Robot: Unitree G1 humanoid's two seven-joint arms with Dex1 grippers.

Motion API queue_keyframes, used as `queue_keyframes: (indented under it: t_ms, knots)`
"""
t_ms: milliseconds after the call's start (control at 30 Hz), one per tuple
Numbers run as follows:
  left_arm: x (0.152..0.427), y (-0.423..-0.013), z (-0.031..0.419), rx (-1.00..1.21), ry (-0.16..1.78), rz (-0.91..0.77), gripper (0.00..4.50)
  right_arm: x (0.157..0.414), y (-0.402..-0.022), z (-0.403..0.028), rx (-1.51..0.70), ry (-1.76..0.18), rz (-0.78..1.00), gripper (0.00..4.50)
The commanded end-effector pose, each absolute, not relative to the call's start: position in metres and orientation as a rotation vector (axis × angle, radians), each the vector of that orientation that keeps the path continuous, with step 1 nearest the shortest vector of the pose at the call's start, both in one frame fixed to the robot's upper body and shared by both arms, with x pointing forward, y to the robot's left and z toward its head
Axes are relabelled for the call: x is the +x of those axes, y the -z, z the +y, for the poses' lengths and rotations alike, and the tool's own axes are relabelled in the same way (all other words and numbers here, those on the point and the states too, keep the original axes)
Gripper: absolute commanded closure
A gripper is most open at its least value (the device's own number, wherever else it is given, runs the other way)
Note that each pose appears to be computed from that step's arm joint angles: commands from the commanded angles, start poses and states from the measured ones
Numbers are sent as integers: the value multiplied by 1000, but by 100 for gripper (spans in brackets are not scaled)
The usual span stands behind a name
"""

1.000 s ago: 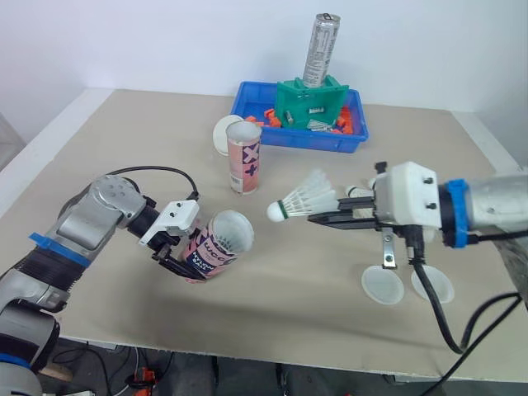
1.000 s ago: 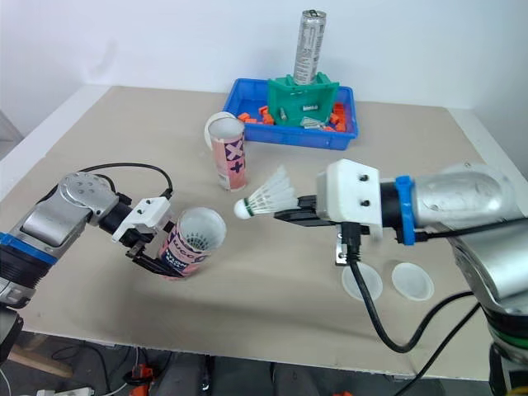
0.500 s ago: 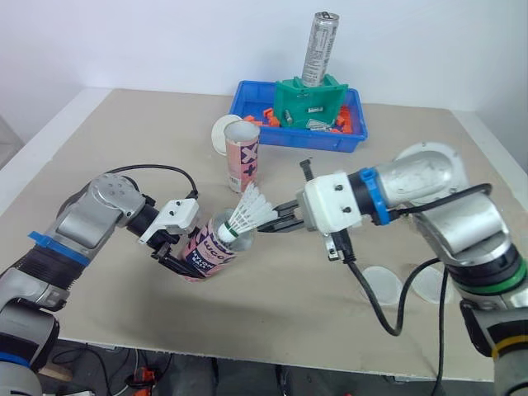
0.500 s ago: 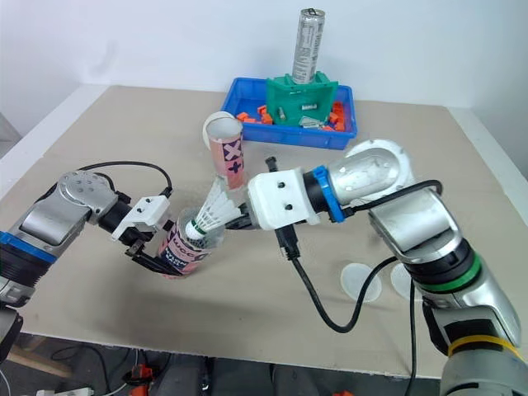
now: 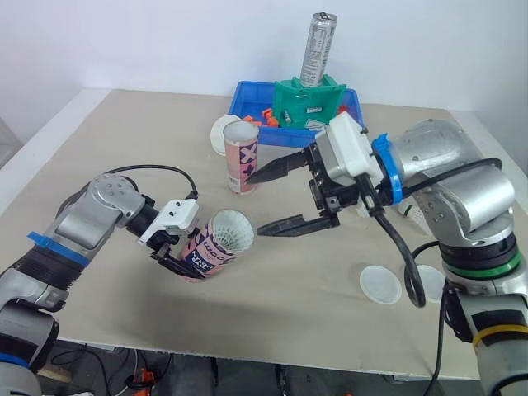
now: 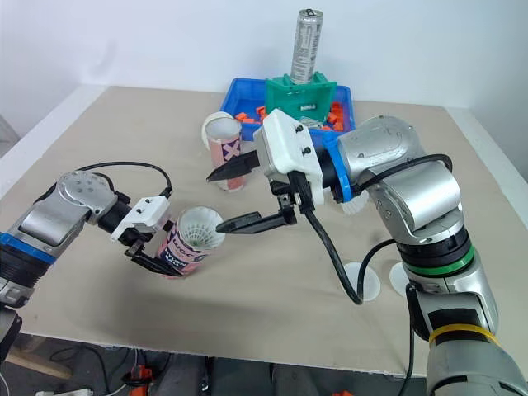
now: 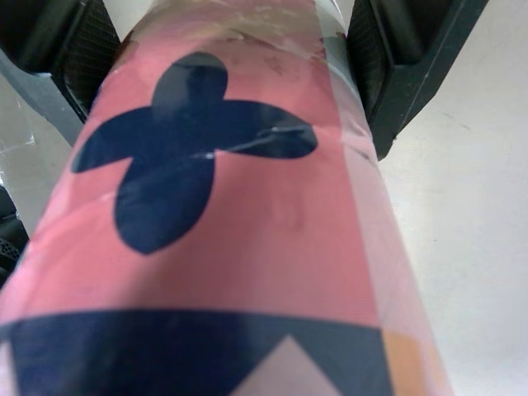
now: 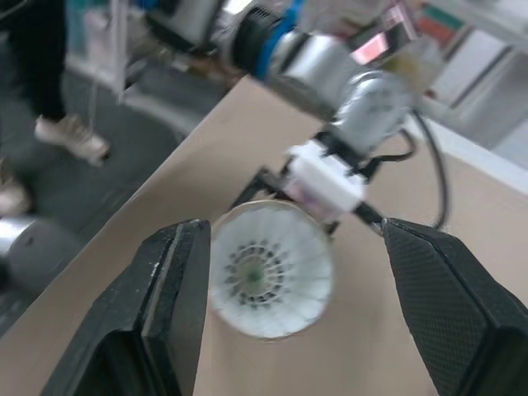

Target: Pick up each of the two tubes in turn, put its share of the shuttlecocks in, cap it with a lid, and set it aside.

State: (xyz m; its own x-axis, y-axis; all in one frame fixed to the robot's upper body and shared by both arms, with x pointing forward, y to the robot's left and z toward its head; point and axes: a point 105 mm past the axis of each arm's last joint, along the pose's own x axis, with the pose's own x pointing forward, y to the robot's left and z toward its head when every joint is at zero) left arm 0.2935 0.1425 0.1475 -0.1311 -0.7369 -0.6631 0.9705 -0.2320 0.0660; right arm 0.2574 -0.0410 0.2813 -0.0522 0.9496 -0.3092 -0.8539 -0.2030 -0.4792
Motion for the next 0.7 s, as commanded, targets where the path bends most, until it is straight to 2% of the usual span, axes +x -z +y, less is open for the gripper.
queue_keyframes:
  t_ms: [33, 100, 133, 167, 233, 400, 533, 700]
  knots:
    - [292, -150, 143, 716, 1691, 447, 126, 257, -281, -40, -670, -1644, -175, 168]
    - [292, -150, 143, 716, 1691, 447, 126, 261, -270, -40, -740, -1639, -140, 261]
    - [292, -149, 144, 715, 1691, 448, 126, 262, -266, -40, -771, -1636, -130, 321]
    - [292, -149, 144, 715, 1691, 448, 126, 263, -266, -38, -782, -1639, -127, 352]
    - [292, -148, 144, 715, 1691, 449, 126, 264, -267, -34, -799, -1647, -139, 449]
    - [292, -148, 144, 717, 1690, 447, 126, 269, -267, -20, -870, -1669, -148, 449]
    - [291, -149, 145, 719, 1688, 444, 126, 278, -252, -8, -941, -1664, -3, 449]
    - [290, -148, 145, 717, 1687, 445, 126, 268, -245, 2, -967, -1760, 134, 449]
